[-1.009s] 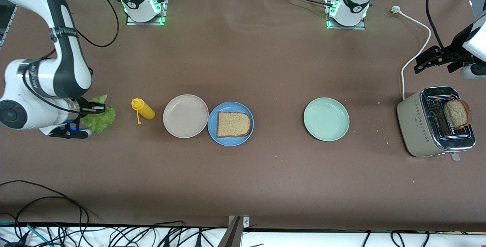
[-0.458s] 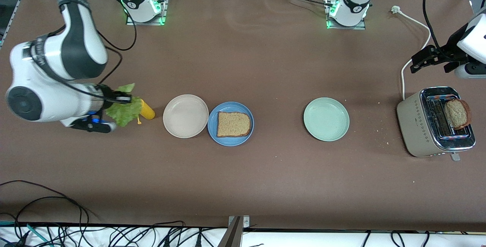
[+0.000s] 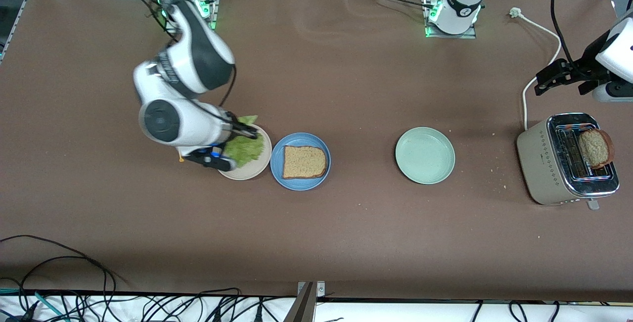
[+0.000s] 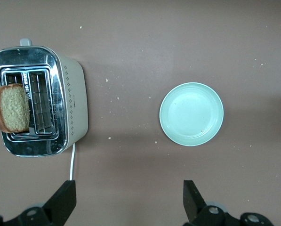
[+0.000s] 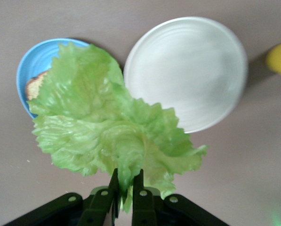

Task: Make sandwich in blue plate with both arms
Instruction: 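Carry the lettuce with the right gripper onto the bread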

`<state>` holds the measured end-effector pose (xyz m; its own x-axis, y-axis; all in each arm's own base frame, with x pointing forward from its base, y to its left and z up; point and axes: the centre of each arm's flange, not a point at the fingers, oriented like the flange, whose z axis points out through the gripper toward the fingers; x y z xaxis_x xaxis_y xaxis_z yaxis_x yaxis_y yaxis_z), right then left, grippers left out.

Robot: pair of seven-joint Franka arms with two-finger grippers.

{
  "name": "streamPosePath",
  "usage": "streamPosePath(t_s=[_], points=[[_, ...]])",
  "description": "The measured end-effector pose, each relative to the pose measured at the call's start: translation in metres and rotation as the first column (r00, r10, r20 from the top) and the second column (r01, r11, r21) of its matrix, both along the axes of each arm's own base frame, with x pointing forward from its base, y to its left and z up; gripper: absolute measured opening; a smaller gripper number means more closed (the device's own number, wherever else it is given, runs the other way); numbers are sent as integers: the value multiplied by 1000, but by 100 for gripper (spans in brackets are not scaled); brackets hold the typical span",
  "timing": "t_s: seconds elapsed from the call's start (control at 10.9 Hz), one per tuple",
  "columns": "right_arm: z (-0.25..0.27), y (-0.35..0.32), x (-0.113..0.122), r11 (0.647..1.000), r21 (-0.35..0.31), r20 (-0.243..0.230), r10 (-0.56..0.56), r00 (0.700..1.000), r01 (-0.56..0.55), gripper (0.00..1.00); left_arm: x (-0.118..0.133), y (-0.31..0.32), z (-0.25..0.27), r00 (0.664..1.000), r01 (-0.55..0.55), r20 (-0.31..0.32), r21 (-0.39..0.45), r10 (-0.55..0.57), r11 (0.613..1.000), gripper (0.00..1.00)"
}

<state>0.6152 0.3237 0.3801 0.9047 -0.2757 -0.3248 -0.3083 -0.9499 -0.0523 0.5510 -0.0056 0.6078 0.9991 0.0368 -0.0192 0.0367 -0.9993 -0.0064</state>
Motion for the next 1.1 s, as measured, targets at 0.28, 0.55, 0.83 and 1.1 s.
streamPosePath(t_s=[0.28,0.55,0.83,1.1], points=[[-47,67,-10,999,39,80,-19,997,16,17,0,0,0,1000,0,0,0,0,1000,100],[-86,87,-6,997,76,133,-36,990,26,19,0,0,0,1000,0,0,0,0,1000,100],[-118,110,-14,995,96,160,-30,987,15,28,0,0,0,1000,0,0,0,0,1000,100],[-97,109,-11,995,95,163,-24,986,9,64,0,0,0,1000,-1,0,0,1,1000,100]])
